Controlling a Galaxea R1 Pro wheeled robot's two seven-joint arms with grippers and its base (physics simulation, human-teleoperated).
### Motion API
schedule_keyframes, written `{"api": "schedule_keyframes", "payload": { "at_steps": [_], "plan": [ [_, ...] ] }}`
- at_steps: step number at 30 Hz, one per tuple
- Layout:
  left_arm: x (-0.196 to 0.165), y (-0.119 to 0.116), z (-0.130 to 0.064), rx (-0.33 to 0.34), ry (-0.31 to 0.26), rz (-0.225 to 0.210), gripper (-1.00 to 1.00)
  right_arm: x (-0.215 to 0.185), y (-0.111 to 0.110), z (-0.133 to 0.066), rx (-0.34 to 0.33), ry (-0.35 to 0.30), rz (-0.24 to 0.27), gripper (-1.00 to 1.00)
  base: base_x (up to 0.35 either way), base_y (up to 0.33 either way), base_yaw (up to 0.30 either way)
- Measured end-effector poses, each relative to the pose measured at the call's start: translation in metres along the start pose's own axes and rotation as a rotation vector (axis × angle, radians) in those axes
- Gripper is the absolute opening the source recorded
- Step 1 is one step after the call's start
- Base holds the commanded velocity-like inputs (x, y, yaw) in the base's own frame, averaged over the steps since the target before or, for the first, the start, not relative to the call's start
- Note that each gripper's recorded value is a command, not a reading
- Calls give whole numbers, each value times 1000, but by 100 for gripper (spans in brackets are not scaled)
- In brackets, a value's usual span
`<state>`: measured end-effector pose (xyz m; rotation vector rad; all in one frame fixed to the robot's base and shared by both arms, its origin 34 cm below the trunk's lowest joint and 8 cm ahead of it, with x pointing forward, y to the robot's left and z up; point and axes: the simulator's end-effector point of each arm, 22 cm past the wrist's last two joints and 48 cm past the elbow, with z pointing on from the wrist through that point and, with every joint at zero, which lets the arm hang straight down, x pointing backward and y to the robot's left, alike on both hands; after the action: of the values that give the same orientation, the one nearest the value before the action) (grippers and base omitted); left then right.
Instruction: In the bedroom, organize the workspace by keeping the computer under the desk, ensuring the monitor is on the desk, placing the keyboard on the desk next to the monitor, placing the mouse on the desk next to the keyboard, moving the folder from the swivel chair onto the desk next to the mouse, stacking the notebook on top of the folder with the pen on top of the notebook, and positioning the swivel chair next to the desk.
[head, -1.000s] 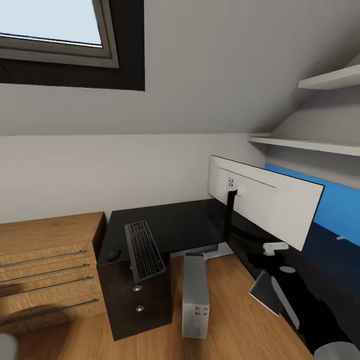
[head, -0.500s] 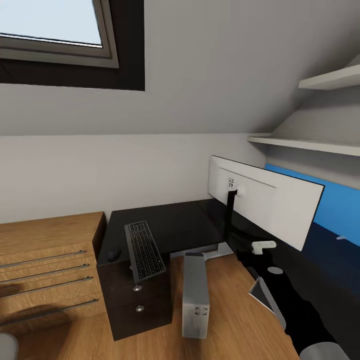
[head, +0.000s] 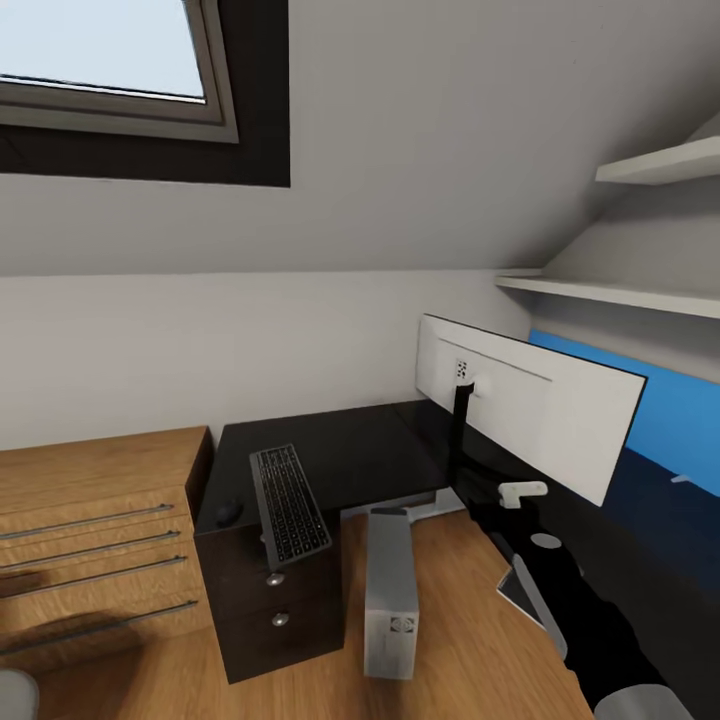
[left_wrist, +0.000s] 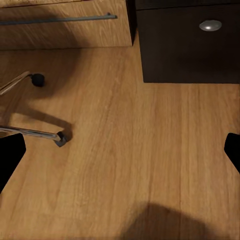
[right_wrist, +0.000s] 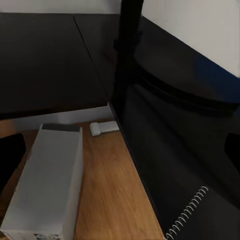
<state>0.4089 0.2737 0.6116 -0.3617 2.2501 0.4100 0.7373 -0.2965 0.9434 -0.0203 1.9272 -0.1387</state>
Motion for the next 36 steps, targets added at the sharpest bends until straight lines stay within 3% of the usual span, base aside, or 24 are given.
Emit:
{"api": "schedule_keyframes", "payload": {
  "at_steps": [7, 8, 9, 15, 36],
  "plan": [
    [-7, 2, -7, 1, 0, 0, 100, -22, 19, -8, -24, -27, 17, 100, 0, 0, 0],
    [-8, 2, -8, 1, 0, 0, 100, -45, 52, -17, -70, -70, 63, 100, 0, 0, 0],
    [-9, 2, -9, 1, 0, 0, 100, -54, 56, -21, -75, -88, 70, 100, 0, 0, 0],
    [-15, 4, -14, 1, 1, 0, 100, -76, 56, -30, -78, -122, 77, 100, 0, 0, -32],
    [-15, 4, -14, -1, 1, 0, 100, -61, 59, -25, -77, -88, 69, 100, -46, 41, -257]
  ]
}}
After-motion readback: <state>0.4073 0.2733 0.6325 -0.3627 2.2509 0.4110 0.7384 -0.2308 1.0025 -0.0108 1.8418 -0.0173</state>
